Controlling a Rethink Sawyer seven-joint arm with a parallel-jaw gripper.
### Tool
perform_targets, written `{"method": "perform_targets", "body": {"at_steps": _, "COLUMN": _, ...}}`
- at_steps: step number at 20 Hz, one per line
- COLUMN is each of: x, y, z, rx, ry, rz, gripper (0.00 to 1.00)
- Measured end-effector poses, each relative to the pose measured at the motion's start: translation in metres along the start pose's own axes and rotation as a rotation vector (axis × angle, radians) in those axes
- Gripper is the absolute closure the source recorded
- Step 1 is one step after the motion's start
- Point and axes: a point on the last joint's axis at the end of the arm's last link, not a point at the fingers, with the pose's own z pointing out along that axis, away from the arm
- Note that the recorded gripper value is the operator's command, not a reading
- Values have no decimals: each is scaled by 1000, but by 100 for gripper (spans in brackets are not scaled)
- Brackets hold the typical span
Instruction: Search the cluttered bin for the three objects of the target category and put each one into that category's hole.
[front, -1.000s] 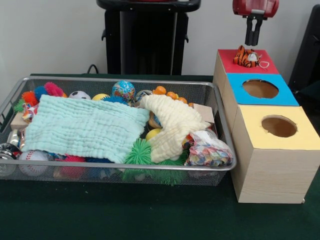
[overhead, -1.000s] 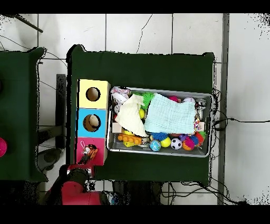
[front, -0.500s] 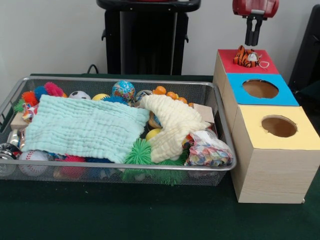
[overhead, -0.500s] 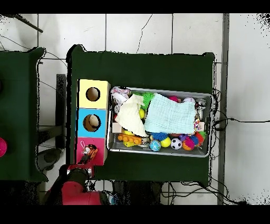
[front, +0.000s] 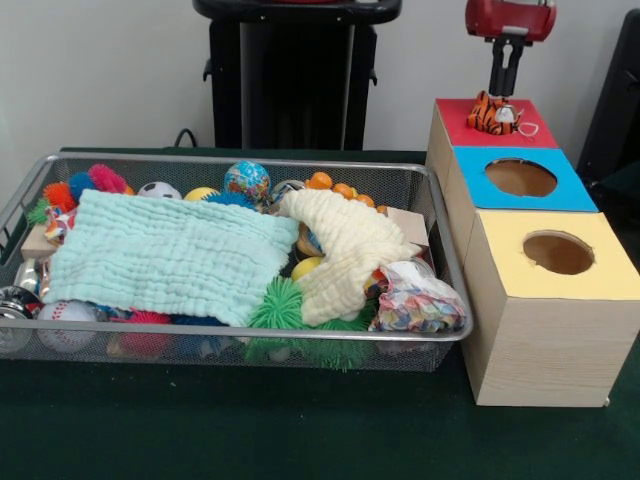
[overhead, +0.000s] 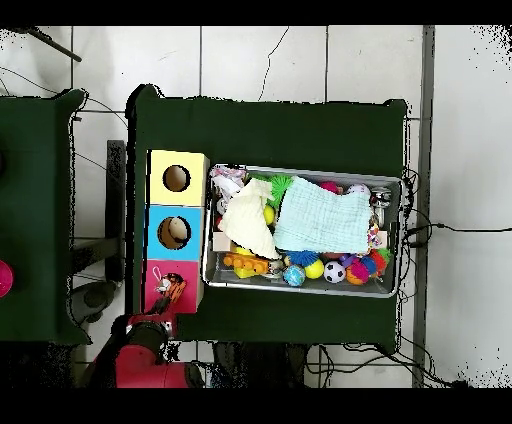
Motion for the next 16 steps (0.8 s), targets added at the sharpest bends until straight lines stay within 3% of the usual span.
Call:
{"method": "perform_targets", "body": {"at_steps": 8, "x": 17, "y": 3, "z": 13, "rx": 9, "ry": 45, "rz": -20, "gripper": 100}}
{"method": "perform_targets", "body": {"at_steps": 16, "x": 16, "y": 4, "z": 14, "rx": 9, "ry": 35, "rz": -22, "gripper": 100}}
